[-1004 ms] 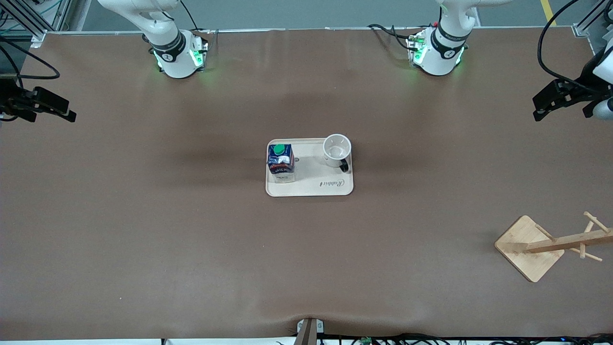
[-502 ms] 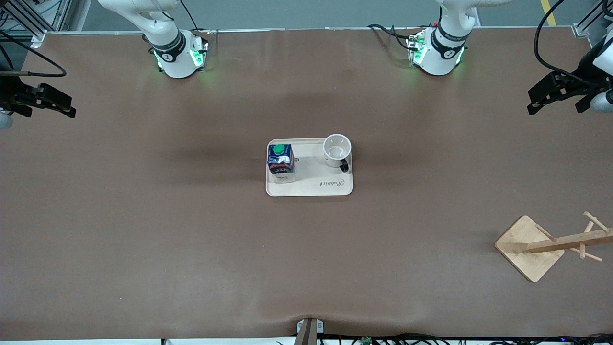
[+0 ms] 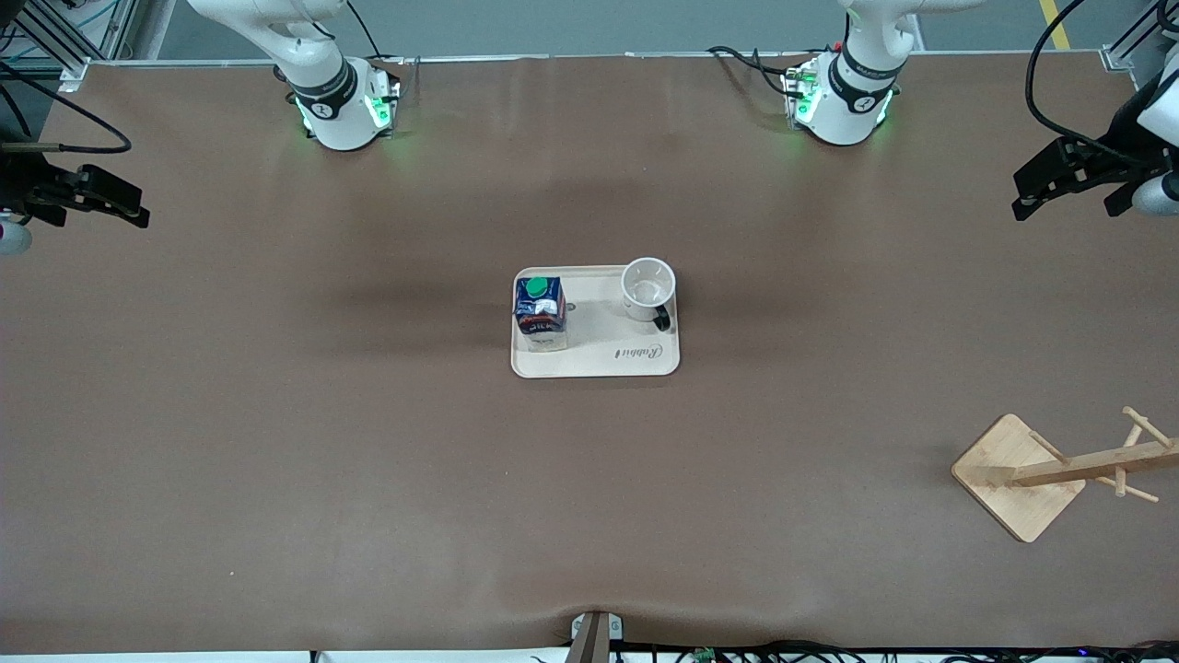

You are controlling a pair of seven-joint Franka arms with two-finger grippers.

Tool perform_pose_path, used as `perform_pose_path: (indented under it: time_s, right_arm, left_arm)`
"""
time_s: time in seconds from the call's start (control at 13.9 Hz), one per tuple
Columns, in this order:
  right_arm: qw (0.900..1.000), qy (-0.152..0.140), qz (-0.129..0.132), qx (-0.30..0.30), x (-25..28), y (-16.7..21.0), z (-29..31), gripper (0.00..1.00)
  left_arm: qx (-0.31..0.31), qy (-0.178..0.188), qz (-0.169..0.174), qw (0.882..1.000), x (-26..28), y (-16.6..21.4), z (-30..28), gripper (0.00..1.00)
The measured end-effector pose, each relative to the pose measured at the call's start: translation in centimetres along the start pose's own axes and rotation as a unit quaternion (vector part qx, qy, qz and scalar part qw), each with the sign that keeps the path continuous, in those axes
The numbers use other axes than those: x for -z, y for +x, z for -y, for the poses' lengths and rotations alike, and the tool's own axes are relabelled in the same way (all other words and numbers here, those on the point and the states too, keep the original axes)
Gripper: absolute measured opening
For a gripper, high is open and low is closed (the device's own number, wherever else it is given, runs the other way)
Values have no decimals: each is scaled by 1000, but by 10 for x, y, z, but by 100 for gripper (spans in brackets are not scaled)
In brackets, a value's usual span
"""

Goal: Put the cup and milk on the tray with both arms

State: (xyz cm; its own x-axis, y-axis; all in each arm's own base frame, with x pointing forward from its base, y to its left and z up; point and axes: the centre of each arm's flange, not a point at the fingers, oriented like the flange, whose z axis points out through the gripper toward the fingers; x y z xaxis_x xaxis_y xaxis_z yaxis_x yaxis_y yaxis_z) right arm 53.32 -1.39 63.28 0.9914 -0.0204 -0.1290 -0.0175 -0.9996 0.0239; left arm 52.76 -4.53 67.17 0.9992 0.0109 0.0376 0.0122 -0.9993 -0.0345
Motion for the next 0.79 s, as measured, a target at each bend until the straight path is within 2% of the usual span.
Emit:
perform_pose_path:
  time_s: [0.79]
  right_arm:
    - [1000, 0, 10, 0, -3, -1, 0, 100]
  left_arm:
    - [0, 0, 3, 1000, -1, -1, 0, 100]
